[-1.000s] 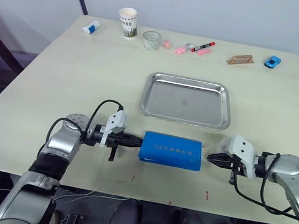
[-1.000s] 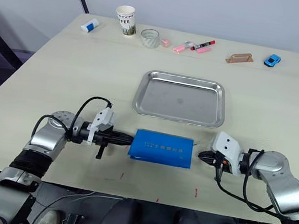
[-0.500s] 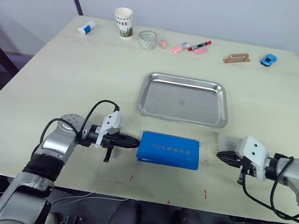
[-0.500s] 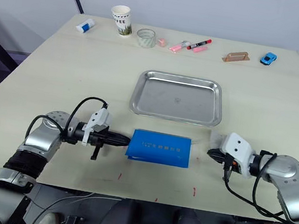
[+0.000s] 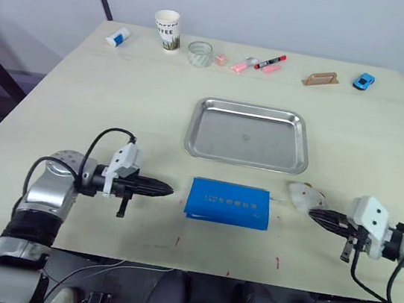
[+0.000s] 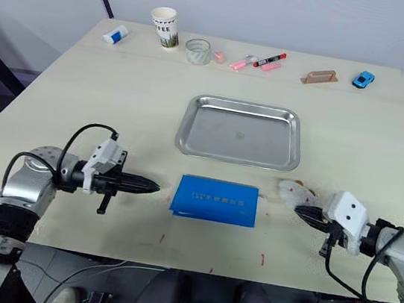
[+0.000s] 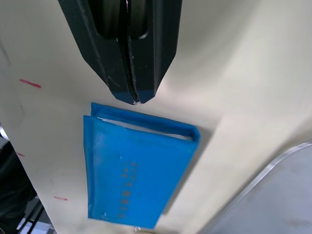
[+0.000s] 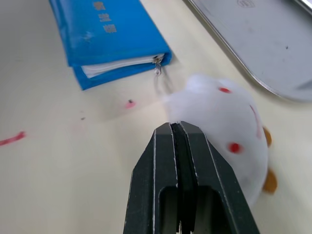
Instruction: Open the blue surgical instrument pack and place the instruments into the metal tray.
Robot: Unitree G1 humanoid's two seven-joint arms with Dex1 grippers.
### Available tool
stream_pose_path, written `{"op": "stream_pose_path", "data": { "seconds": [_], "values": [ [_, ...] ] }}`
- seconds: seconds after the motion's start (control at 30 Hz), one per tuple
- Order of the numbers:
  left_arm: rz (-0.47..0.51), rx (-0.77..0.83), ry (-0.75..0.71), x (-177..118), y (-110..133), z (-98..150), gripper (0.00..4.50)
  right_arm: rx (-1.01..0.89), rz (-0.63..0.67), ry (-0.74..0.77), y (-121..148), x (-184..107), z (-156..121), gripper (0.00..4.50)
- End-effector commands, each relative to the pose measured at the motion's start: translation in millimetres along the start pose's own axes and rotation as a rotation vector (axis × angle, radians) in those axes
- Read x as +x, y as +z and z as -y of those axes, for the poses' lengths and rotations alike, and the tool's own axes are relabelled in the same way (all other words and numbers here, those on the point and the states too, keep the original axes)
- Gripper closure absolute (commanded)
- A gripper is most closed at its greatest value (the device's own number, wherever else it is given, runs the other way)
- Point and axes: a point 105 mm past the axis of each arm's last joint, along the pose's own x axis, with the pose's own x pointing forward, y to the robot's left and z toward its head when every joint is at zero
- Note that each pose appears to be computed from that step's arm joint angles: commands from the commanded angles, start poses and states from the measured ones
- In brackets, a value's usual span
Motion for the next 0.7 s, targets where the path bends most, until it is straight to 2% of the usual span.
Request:
{"op": "stream_pose_path", "data": {
  "seconds": [0.03,0.23,0.27,0.33,0.37,0.4,0.43,0.5,0.57,0.6,0.67,0.7],
  "values": [
    [0.029,0.068,-0.038,-13.2,21.3,6.6,4.45,0.022,0.148,0.006,22.6,-10.7,-3.6,4.50],
    [0.038,0.076,-0.070,-21.8,38.2,15.5,4.45,0.081,0.234,0.069,33.6,-8.5,-17.3,4.50],
    [0.041,0.075,-0.076,-22.4,41.2,16.7,4.50,0.077,0.242,0.077,34.8,-5.4,-18.6,4.19],
    [0.038,0.078,-0.088,-22.2,44.4,18.6,3.97,0.071,0.247,0.099,35.5,-0.2,-21.1,3.64],
    [0.033,0.089,-0.093,-22.0,45.2,19.6,3.72,0.063,0.249,0.111,35.8,2.9,-22.7,3.21],
    [0.024,0.093,-0.103,-21.8,45.2,21.5,3.11,0.047,0.253,0.118,36.2,6.4,-23.4,2.54],
    [0.016,0.096,-0.112,-21.7,45.1,23.2,2.67,0.028,0.256,0.120,36.7,9.5,-23.4,2.04],
    [-0.001,0.101,-0.134,-22.3,45.7,27.2,1.95,-0.016,0.258,0.167,37.4,19.6,-27.5,1.31],
    [-0.010,0.111,-0.143,-22.5,46.4,28.5,1.00,-0.057,0.259,0.191,37.7,25.4,-28.9,0.32],
    [-0.019,0.120,-0.146,-22.5,46.2,28.4,0.62,-0.082,0.269,0.189,39.2,29.1,-27.8,0.00],
    [-0.038,0.128,-0.162,-22.2,45.5,30.0,0.09,-0.182,0.266,0.210,40.9,40.5,-27.5,0.00],
    [-0.046,0.133,-0.171,-21.8,45.1,31.2,0.09,-0.229,0.254,0.226,39.9,45.7,-28.1,0.00]
  ]
}}
